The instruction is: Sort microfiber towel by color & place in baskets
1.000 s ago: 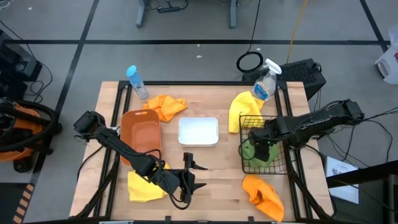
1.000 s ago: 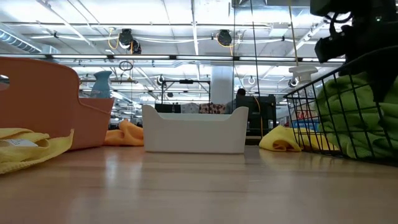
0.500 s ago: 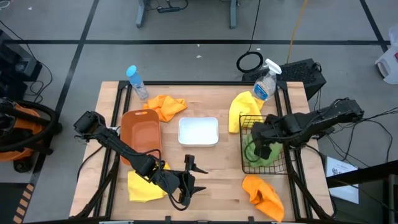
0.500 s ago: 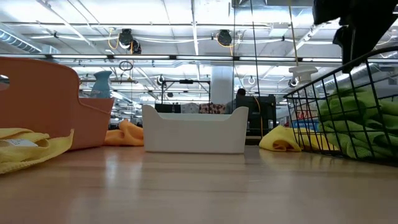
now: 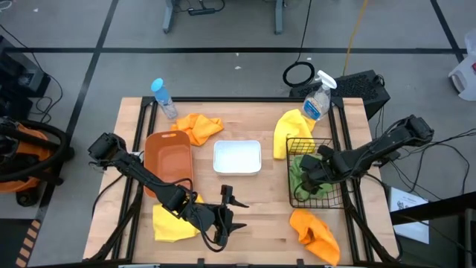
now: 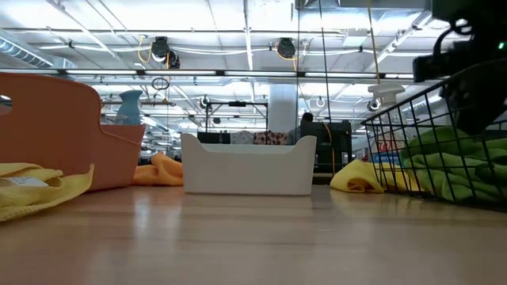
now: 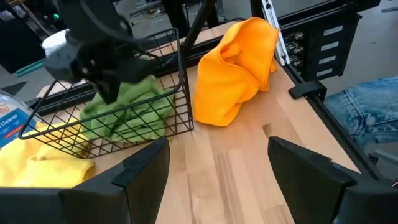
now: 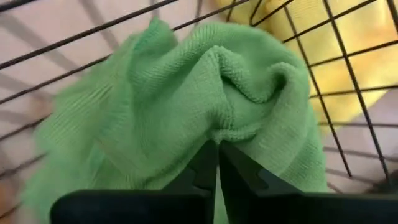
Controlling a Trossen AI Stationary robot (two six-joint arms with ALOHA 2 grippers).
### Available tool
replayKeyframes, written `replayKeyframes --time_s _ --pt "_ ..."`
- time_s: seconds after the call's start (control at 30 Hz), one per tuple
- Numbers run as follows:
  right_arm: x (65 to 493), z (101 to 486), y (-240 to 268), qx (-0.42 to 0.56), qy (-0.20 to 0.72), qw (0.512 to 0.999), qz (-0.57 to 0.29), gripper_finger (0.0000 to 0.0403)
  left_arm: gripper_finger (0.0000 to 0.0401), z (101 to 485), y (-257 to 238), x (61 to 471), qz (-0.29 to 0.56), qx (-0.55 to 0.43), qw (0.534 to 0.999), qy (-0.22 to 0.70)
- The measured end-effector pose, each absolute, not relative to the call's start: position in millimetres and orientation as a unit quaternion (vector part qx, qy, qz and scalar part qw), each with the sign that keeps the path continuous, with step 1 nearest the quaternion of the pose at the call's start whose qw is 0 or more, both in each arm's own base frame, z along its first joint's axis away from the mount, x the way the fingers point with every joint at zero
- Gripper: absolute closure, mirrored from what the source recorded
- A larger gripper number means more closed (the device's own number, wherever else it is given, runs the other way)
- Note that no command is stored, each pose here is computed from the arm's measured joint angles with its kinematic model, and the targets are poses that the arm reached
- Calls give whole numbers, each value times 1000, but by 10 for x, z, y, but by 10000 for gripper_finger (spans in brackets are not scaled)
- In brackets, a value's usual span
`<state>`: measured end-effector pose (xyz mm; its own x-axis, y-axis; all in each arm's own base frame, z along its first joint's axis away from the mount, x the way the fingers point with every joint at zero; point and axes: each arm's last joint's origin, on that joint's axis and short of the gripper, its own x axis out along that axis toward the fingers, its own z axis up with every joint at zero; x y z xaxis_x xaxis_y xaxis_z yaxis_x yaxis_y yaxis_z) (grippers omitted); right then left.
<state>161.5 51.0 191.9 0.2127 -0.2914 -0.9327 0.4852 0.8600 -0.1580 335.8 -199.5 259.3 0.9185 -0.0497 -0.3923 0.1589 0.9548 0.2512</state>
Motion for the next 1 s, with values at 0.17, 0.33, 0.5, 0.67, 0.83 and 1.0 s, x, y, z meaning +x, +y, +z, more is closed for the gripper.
replayKeyframes --time_s 0.17,0.33,0.5,0.67,0.83,1.0 --pt "1625 1723 456 105 556 784 -255 381 125 2592 -1995 3358 -54 141 969 195" --pt "1635 1728 458 121 555 783 -254 392 125 2590 -1994 3357 -54 141 969 196" --pt "1705 2004 496 126 548 788 -249 392 125 2590 -1994 3357 -54 141 969 196" --pt "1738 2391 568 132 543 791 -248 383 125 2589 -1994 3356 -51 129 971 197" --pt "1750 2694 728 142 506 819 -229 381 125 2586 -1993 3355 -51 126 971 199" --pt "1814 2820 1039 115 404 890 -178 381 125 2543 -1981 3336 -45 115 967 222"
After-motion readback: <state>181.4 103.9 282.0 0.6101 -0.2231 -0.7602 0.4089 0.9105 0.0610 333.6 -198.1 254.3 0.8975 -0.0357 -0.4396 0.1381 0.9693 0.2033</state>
